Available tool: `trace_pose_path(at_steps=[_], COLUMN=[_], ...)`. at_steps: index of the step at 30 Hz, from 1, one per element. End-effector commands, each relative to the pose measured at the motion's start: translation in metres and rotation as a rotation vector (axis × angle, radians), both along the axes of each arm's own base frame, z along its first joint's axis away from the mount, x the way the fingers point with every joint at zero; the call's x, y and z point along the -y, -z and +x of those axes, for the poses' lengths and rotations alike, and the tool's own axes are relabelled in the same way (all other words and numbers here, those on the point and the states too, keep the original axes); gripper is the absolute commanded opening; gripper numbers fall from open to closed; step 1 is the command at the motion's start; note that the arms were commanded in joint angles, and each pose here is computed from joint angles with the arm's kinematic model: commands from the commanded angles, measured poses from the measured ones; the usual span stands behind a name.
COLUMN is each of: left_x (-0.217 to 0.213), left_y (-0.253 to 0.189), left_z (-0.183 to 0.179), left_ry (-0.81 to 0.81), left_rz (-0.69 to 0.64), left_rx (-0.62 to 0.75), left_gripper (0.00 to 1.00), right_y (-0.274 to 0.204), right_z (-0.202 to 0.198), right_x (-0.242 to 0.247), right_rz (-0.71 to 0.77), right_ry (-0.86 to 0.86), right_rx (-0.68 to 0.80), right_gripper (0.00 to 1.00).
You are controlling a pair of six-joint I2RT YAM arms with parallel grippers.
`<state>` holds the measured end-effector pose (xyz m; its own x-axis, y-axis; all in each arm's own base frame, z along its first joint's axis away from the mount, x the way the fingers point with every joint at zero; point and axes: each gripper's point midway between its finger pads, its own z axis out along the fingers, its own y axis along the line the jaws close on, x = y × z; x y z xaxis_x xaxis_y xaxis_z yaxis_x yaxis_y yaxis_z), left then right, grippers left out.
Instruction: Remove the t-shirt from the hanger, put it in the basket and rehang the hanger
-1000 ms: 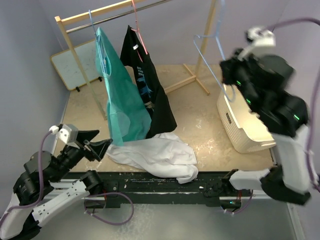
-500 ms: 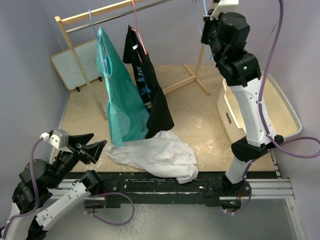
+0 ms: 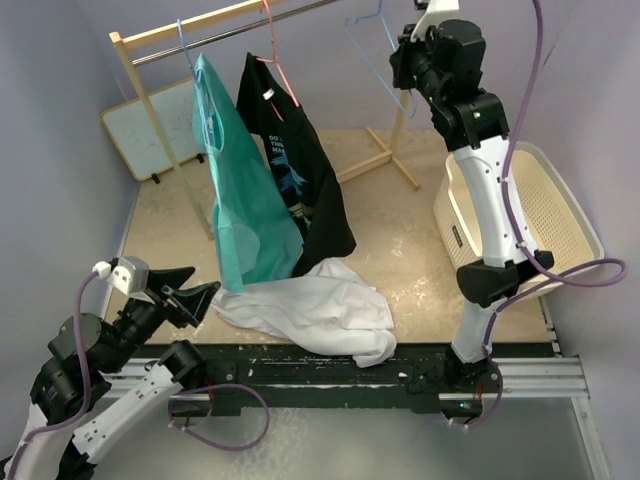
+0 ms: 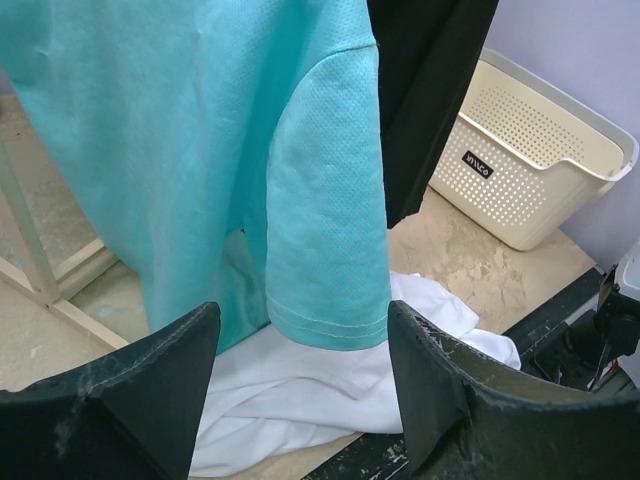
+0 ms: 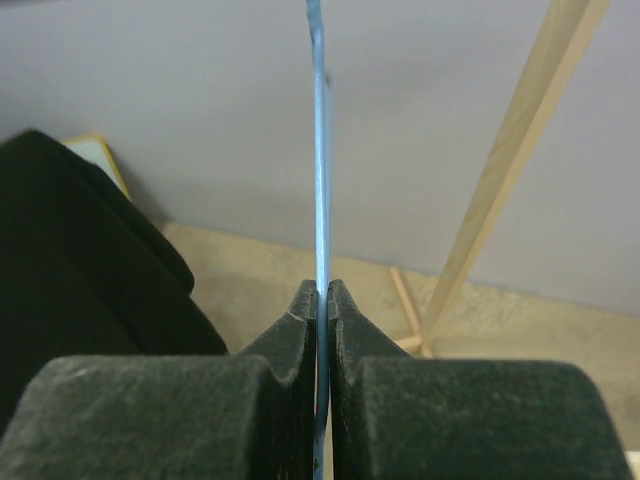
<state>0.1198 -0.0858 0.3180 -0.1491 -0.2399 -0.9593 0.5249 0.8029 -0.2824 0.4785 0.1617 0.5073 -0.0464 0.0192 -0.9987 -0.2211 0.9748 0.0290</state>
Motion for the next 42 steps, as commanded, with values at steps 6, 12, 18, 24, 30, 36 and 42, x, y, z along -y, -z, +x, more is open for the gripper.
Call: trace_pose_path(at_steps=[6,12,18,24,30,36,42], left_x=[0.005,0.006,0.006,0.006,0.007,0.006,0.005], left_y=[-0.009,-0.008,-0.007,-0.006,-0.004,-0.003,-0.002], left_z=[0.005,0.007,0.007,0.008,0.01,0.012,0.013], left_ry=[0.0,-0.001,-0.005,-0.008,-0.012,-0.023,-0.033], left_rz=[-0.014,-0.009,-0.008,-0.004,0.003,0.004,0.004], left_rx=[0.021,0.013,0.012,0.007,-0.001,-0.009,-0.017], left_gripper=[0.71,0.71,0.7,0.7,0.69,0.68,0.67], right_y=[0.019,0.033,0.101,0.219,0.315,0.377,0.413], right_z=[-0.03,-0.115,-0.2,-0.273,-0.313,-0.322,-0.302], right_x=[-0.002,0.006,-0.012,-0.065,-0.097,-0.109,-0.127], right_rz=[0.072,0.108,0.193,0.216,0.137,0.043,-0.055], right_ry=[-0.097,-0.209,-0.442,-0.606,-0.644,-0.625,-0.53], right_rx=[-0.06,-0.075,-0.201,-0.486,-0.704,-0.777,-0.777], right_gripper=[0.86,0.99,0.85,0.69,0.68,0.97,0.99])
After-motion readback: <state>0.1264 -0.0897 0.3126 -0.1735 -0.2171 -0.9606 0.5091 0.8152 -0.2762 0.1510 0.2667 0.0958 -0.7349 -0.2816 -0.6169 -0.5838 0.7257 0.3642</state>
